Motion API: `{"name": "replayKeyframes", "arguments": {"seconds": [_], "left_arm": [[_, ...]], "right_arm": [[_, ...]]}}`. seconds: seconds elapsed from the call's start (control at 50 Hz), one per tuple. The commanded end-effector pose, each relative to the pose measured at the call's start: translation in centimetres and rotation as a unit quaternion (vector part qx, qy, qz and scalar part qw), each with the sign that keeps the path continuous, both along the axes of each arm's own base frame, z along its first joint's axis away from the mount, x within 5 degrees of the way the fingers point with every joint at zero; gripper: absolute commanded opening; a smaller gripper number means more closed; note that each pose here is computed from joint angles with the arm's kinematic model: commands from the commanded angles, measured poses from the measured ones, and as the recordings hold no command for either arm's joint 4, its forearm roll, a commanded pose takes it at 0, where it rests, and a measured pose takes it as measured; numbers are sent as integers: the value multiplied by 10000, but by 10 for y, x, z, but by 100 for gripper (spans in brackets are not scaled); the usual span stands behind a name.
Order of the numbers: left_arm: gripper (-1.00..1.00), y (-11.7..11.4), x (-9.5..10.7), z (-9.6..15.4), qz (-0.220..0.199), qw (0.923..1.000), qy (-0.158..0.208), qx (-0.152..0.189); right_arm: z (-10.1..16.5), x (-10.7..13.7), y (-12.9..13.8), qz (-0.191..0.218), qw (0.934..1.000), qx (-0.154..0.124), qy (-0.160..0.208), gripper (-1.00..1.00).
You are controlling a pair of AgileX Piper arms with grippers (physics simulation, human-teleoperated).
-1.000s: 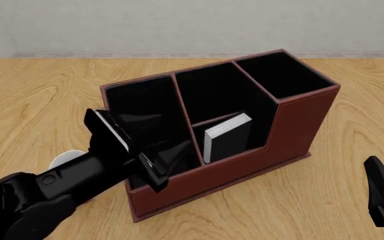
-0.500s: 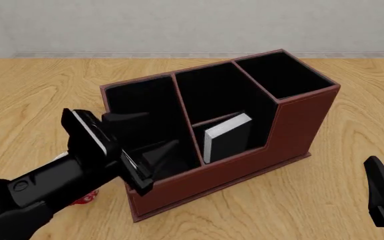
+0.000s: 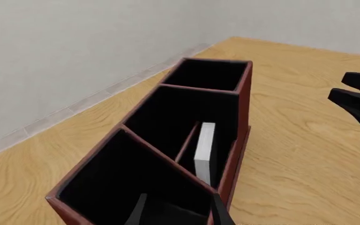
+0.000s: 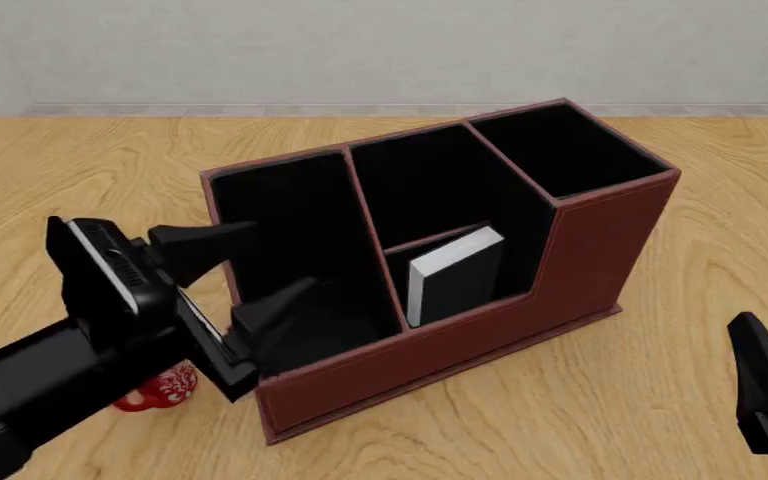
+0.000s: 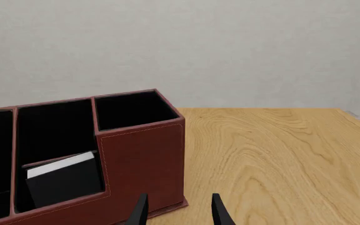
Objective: Pick up the book and place it in the back compartment of the caddy.
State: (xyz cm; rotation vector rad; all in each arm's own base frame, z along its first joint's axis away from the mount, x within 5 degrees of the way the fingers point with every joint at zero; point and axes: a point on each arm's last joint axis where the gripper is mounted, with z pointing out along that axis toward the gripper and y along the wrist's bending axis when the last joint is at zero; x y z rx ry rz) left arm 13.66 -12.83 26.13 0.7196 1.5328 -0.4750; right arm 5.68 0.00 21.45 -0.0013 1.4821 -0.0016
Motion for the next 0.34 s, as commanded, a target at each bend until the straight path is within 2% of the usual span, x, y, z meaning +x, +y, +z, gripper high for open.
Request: {"name": "replayKeyframes", "arguments": {"seconds": [0.02,0.06,0.24,0.34], "left_arm": [[100,17,-15,8,98,9998,59,-148],[100,24,-19,11,169,9995,86,-233],[100,51,-43,22,353,9991,28,-239],[100,72,-60,31,633,9972,42,-398]], "right_arm": [[0,0,0,0,10000,-1,0,100],[0,0,0,0,10000,0,0,100],[0,0,0,0,10000,-1,-2,100],[0,0,0,-1,10000,1,2,100]]}}
